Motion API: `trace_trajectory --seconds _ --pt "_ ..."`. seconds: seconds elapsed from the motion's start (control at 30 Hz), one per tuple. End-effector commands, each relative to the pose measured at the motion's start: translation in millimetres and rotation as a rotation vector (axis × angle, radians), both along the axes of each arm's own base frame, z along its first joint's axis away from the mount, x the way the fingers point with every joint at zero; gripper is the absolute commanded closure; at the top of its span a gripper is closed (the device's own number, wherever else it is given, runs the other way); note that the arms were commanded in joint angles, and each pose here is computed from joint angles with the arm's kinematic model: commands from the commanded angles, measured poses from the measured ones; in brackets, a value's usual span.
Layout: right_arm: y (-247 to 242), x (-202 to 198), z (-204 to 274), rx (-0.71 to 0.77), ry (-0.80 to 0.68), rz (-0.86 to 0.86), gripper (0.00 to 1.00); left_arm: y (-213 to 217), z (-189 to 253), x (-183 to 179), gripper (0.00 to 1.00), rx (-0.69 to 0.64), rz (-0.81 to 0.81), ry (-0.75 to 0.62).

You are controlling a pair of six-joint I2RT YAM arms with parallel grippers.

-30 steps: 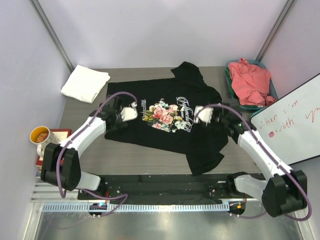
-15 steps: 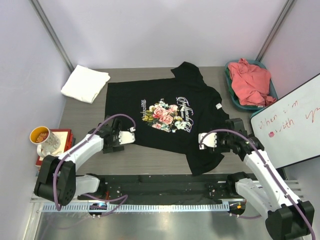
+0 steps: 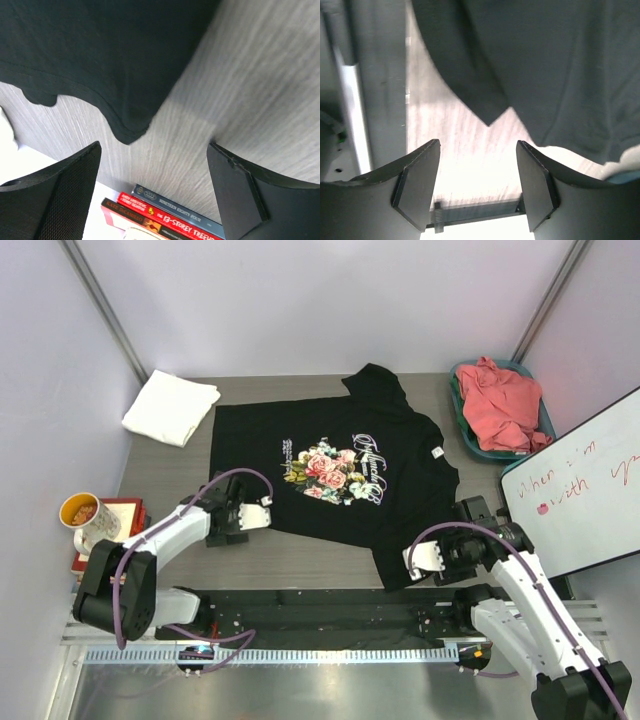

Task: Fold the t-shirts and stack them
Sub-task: Grap the side of the flattened tshirt closest away from the robot with both arms

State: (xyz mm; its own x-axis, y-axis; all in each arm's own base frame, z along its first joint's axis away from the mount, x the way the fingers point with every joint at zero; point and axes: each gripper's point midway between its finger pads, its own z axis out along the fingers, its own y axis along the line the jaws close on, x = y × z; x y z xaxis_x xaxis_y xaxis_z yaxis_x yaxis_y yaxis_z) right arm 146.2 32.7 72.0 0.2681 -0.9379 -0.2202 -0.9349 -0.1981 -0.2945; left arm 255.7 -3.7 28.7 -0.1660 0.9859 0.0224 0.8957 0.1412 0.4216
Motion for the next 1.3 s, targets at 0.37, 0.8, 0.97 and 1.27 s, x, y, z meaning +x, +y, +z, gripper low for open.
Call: trace_trajectory --seconds 0.37,0.8,0.97,1.27 --pt "-8 8 -48 -0.058 0.06 -0.037 0.36 -18 7 30 0.14 -0.062 -0.002 -0.039" --pt "-8 22 -72 -0.067 0.082 -0.07 0.48 -18 10 31 0.15 -0.06 -0.001 -0.038" --pt "-5 23 -75 -0.065 0.113 -0.058 0.68 -16 7 30 0.16 -0.047 -0.01 -0.032" --pt "-1 28 -67 -0.051 0.095 -0.02 0.99 -18 13 33 0.18 -0.059 0.004 -0.049"
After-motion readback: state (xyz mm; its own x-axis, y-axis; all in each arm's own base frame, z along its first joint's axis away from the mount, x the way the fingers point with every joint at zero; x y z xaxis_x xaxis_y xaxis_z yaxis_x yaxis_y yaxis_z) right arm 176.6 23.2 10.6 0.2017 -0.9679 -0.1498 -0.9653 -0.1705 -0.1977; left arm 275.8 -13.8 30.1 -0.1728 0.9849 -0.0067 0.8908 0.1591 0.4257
